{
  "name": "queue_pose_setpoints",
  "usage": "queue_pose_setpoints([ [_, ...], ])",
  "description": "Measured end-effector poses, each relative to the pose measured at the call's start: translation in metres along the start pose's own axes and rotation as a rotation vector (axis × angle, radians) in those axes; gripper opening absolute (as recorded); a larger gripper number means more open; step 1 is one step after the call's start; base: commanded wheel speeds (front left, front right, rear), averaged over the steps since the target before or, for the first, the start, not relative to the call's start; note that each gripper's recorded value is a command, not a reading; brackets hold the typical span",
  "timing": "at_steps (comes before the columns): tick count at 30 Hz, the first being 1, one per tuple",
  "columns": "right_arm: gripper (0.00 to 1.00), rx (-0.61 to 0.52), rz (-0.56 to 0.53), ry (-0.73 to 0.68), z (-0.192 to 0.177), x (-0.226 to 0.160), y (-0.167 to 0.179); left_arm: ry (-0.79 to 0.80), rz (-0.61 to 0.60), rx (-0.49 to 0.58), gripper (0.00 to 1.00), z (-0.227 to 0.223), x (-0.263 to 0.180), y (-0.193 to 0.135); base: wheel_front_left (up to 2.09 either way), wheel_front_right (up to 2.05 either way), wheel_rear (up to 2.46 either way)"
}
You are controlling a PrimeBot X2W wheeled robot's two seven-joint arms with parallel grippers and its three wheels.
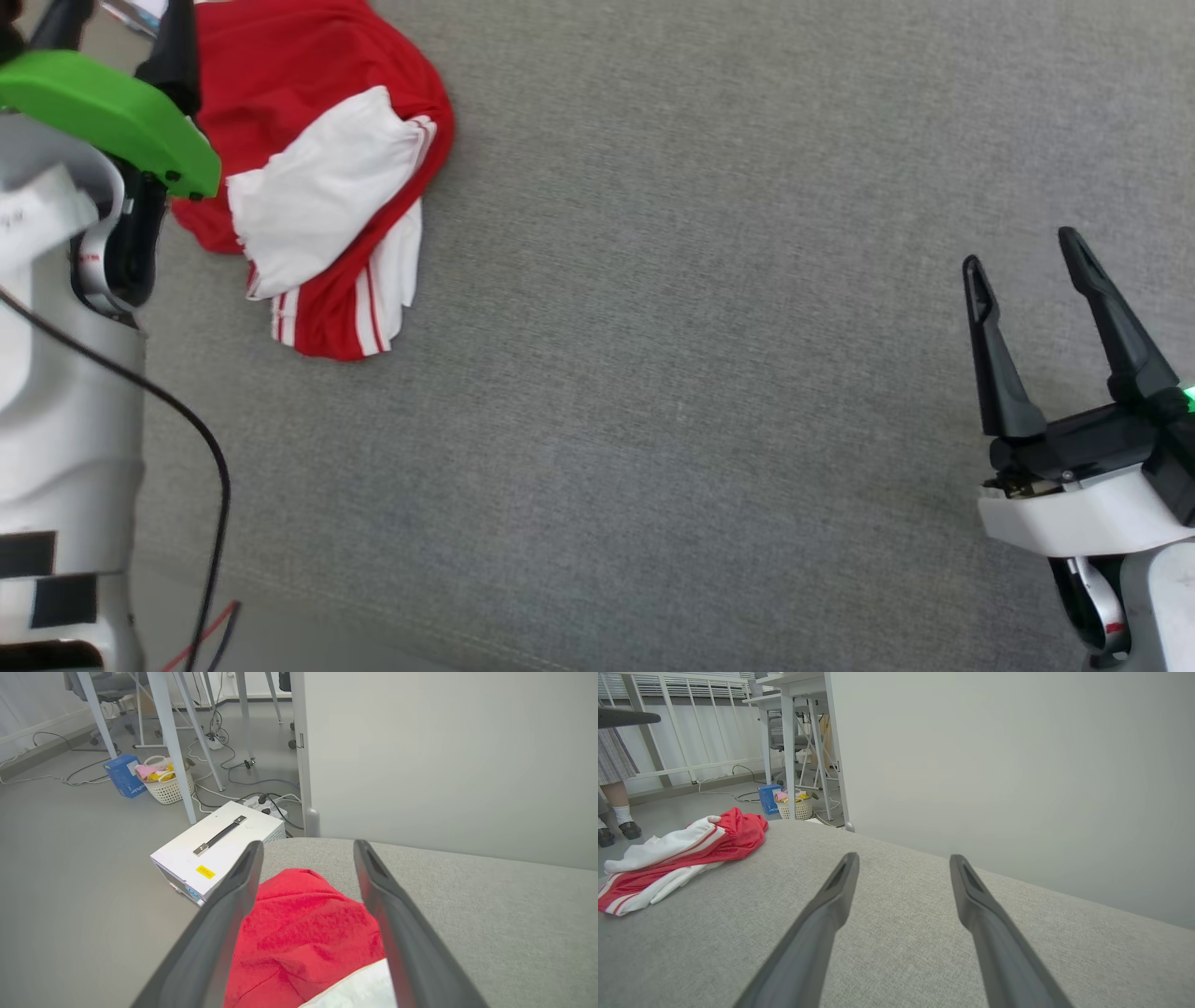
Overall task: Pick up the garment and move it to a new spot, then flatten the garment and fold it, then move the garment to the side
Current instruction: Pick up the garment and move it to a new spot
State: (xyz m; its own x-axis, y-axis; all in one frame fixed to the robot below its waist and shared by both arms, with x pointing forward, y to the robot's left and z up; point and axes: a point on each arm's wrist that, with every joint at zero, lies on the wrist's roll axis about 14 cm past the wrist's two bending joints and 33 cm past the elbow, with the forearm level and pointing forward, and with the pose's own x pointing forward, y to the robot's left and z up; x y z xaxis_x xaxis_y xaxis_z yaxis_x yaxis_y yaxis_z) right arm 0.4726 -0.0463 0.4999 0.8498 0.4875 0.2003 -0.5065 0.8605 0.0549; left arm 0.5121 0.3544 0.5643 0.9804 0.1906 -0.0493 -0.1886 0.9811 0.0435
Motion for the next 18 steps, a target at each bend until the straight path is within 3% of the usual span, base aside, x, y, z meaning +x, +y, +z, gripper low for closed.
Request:
queue_pose_setpoints([
  [5,1.0,-0.011,-0.041,0.03,-0.011,-0.007,-0.017,0.372,-0.113,0.063,1.0,-0.058,0.012,-0.022,0.0,0.0,0.0],
  [6,1.0,-0.017,-0.059,0.046,-0.017,-0.01,-0.025,0.598,-0.177,0.108,1.0,-0.093,0.004,-0.033,0.0,0.0,0.0],
  [8,1.0,-0.022,-0.07,0.054,-0.021,-0.012,-0.03,0.752,-0.216,0.136,1.0,-0.116,-0.007,-0.038,0.0,0.0,0.0],
  [13,1.0,-0.028,-0.095,0.078,-0.03,-0.017,-0.04,0.96,-0.273,0.192,1.0,-0.151,-0.025,-0.043,0.0,0.0,0.0],
  [18,1.0,-0.029,-0.113,0.095,-0.039,-0.018,-0.048,1.097,-0.267,0.176,1.0,-0.189,-0.038,-0.041,0.0,0.0,0.0],
])
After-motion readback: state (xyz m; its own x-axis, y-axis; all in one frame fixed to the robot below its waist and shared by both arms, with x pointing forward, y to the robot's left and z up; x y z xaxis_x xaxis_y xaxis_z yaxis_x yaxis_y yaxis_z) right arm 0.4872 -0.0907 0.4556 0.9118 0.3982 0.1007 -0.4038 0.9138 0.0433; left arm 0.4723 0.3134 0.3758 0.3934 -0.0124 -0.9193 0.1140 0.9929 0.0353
